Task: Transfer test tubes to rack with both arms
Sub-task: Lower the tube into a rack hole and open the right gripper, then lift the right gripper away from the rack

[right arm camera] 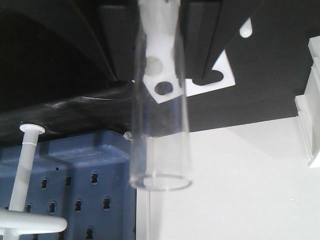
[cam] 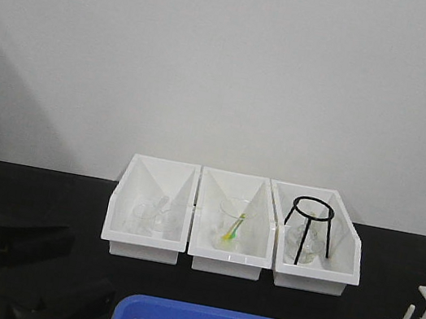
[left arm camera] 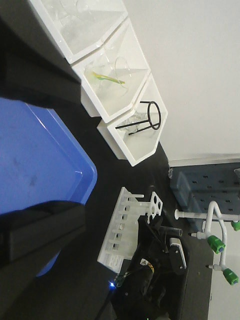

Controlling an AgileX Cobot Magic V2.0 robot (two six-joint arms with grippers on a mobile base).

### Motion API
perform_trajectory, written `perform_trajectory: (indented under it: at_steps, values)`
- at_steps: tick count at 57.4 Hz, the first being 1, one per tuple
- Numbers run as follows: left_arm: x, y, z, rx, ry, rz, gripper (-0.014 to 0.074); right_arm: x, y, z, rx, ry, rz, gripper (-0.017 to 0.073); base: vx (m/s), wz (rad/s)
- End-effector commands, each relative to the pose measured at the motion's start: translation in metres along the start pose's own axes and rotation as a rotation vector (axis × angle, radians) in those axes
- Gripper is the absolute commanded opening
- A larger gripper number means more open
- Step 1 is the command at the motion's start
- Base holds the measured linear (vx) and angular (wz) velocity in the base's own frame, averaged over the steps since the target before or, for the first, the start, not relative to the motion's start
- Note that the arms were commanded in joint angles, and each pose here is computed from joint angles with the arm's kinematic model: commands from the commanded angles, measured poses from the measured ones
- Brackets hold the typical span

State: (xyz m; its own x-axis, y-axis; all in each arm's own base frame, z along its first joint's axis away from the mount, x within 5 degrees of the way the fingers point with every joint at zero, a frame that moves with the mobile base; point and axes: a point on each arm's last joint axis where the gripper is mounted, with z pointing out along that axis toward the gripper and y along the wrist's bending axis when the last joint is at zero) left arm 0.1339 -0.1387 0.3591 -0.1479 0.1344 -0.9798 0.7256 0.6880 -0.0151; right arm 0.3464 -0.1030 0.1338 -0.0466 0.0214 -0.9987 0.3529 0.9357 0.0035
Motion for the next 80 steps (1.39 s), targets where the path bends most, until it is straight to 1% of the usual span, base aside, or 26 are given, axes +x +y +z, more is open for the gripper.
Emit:
perform_trajectory:
  at_steps: [1, 10, 17, 22, 29, 38, 48, 51, 57, 61, 64, 66, 71, 73, 74, 75, 76, 77, 78, 80]
  values:
    - [-0.02, 0.001, -0.006, -0.01, -0.133, -0.012, 0.0498, -0.017, -0.003, 0.001, 0.012, -0.079, 0.0, 0.0246, 0.0, 0.0]
    - [-0.02, 0.001, -0.006, -0.01, -0.133, -0.017, 0.0498, -0.017, -0.003, 0.001, 0.012, -0.08, 0.0, 0.0424, 0.0, 0.0]
    - [-0.02, 0.001, -0.006, -0.01, -0.133, -0.017, 0.0498, -0.021, -0.003, 0.0, 0.012, -0.091, 0.001, 0.0524, 0.0, 0.0]
    - [-0.02, 0.001, -0.006, -0.01, -0.133, -0.017, 0.0498, -0.03, -0.003, -0.001, 0.013, -0.113, -0.011, 0.0545, 0.0, 0.0]
    - [-0.02, 0.001, -0.006, -0.01, -0.133, -0.018, 0.0498, -0.051, -0.003, -0.005, 0.011, -0.173, -0.026, 0.0546, 0.0, 0.0]
    - [-0.02, 0.001, -0.006, -0.01, -0.133, -0.018, 0.0498, -0.089, -0.003, -0.016, 0.011, -0.274, -0.016, 0.0546, 0.0, 0.0]
    - [-0.019, 0.001, -0.005, -0.009, -0.125, -0.018, 0.0498, -0.136, -0.002, -0.035, -0.016, -0.378, -0.02, 0.0542, 0.0, 0.0]
    - [-0.019, 0.001, -0.005, -0.009, -0.122, -0.018, 0.0498, -0.148, -0.001, -0.043, -0.027, -0.395, -0.022, 0.0529, 0.0, 0.0]
    - [-0.019, 0.001, -0.005, -0.008, -0.117, -0.018, 0.0498, -0.173, 0.004, -0.06, -0.095, -0.399, -0.042, 0.0459, 0.0, 0.0]
    - [-0.017, 0.0, -0.005, -0.006, -0.101, -0.017, 0.0493, -0.186, 0.01, -0.073, -0.176, -0.359, -0.044, 0.0349, 0.0, 0.0]
    - [-0.015, 0.0, -0.005, -0.003, -0.081, -0.017, 0.0472, -0.195, 0.015, -0.085, -0.243, -0.337, -0.065, 0.0254, 0.0, 0.0]
    - [-0.014, 0.0, -0.005, -0.001, -0.064, -0.017, 0.0451, -0.201, 0.017, -0.094, -0.278, -0.312, -0.06, 0.0191, 0.0, 0.0]
    - [-0.009, -0.001, -0.005, 0.005, -0.014, -0.017, 0.0356, -0.211, 0.023, -0.114, -0.362, -0.252, -0.086, 0.0031, 0.0, 0.0]
    - [-0.008, -0.001, -0.005, 0.008, 0.005, -0.017, 0.0304, -0.216, 0.025, -0.123, -0.389, -0.234, -0.091, -0.0015, 0.0, 0.0]
    - [-0.007, -0.001, -0.005, 0.009, 0.015, -0.017, 0.0269, -0.218, 0.026, -0.129, -0.404, -0.232, -0.108, -0.0014, 0.0, 0.0]
    - [-0.006, -0.001, -0.005, 0.01, 0.022, -0.015, 0.0244, -0.219, 0.026, -0.132, -0.411, -0.215, -0.088, -0.0014, 0.0, 0.0]
    - [-0.005, -0.001, -0.005, 0.011, 0.03, -0.015, 0.0204, -0.222, 0.027, -0.138, -0.424, -0.214, -0.103, -0.0013, 0.0, 0.0]
    - [-0.005, -0.001, -0.005, 0.011, 0.036, -0.015, 0.0178, -0.223, 0.027, -0.141, -0.429, -0.199, -0.079, -0.0013, 0.0, 0.0]
    - [-0.004, -0.001, -0.005, 0.012, 0.041, -0.014, 0.015, -0.225, 0.027, -0.146, -0.44, -0.197, -0.093, -0.0013, 0.0, 0.0]
    - [-0.003, -0.001, -0.005, 0.014, 0.053, -0.014, 0.0069, -0.228, 0.027, -0.154, -0.453, -0.18, -0.079, -0.0011, 0.0, 0.0]
